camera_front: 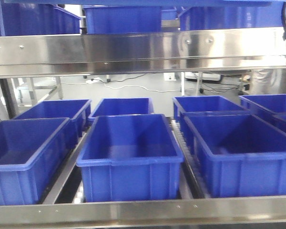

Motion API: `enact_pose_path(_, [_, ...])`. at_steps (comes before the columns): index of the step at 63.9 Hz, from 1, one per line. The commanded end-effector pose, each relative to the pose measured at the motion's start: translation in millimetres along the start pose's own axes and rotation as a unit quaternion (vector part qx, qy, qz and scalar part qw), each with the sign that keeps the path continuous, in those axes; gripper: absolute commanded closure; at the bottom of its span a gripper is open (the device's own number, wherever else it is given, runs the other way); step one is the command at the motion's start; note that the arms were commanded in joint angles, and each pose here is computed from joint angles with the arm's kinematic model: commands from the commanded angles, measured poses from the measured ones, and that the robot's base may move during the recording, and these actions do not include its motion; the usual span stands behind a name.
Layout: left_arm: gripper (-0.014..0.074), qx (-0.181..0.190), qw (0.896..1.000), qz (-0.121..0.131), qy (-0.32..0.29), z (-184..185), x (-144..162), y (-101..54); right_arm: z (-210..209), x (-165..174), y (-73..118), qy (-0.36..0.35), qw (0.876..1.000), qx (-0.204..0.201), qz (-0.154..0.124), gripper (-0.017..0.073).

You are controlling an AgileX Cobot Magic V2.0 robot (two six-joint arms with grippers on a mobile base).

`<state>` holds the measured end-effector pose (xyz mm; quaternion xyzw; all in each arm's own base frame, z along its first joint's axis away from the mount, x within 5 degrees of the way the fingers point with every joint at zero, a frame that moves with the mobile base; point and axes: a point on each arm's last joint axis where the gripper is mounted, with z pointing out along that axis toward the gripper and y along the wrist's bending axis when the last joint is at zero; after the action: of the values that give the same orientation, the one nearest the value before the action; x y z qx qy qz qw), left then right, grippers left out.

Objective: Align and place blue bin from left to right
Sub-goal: 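Pull the held blue bin back off the shelf with both grippers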

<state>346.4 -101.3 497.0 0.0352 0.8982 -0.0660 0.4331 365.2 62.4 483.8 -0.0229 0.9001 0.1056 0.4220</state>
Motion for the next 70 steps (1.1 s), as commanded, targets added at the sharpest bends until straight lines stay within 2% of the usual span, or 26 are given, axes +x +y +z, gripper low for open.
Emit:
enact_pose_path(1, [0.0704, -0.005, 0.998, 0.012, -0.055, -19.6, -9.7, 2.9, -20.3, -14.3, -0.5, -0.077, 0.997, 0.008, -0.018, 0.0713])
enact_pose_path(70, [0.0704, -0.005, 0.998, 0.012, -0.055, -19.6, -9.7, 2.9, -20.3, -14.3, -0.5, -0.077, 0.997, 0.008, -0.018, 0.0713])
